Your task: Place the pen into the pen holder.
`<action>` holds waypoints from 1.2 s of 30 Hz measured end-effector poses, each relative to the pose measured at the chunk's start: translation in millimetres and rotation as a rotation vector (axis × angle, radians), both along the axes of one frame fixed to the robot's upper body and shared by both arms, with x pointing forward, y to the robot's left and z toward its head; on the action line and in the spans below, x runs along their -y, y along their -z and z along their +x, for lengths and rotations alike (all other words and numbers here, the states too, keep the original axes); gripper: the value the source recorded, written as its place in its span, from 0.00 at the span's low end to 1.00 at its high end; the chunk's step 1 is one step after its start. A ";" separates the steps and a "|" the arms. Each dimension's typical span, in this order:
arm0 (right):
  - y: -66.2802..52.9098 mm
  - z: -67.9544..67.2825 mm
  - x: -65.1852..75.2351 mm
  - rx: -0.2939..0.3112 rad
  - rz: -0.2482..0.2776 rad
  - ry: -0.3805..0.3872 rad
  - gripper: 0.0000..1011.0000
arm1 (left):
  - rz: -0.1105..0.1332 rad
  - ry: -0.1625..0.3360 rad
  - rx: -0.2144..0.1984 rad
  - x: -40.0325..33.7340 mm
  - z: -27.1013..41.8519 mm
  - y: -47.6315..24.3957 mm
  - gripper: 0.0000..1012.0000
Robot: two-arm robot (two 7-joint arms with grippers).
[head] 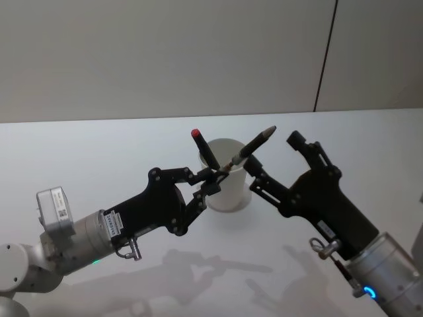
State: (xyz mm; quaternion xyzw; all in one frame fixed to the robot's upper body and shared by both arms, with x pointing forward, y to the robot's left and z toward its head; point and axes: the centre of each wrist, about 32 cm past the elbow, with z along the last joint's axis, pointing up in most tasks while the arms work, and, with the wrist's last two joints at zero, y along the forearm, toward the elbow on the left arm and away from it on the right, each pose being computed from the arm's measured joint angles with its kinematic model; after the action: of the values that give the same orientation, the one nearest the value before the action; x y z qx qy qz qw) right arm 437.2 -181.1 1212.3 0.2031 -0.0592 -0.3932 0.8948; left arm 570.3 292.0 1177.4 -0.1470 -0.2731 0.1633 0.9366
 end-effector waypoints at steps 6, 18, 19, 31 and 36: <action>1.3 5.0 -8.3 -0.004 0.008 -0.042 0.99 | 0.000 0.000 0.000 0.0 0.0 0.0 0.18; 1.0 11.0 -19.7 -0.002 0.020 -0.084 0.99 | 0.000 0.000 0.000 0.0 0.0 0.0 0.18; 0.8 11.4 -20.7 -0.002 0.021 -0.085 0.99 | 0.000 0.000 0.000 0.0 0.0 0.0 0.18; -0.4 11.1 -24.9 0.006 0.036 -0.091 0.80 | 0.000 0.000 0.000 0.0 0.0 0.0 0.18; -1.5 8.9 -25.4 0.012 0.043 -0.087 0.64 | 0.000 0.000 0.000 0.0 0.0 0.0 0.18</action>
State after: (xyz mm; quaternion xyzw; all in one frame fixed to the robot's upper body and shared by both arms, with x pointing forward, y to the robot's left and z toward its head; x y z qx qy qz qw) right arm 446.1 -155.6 1213.8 0.2268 -0.0473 -0.3538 0.9062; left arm 570.3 292.0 1177.4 -0.1471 -0.2731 0.1633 0.9366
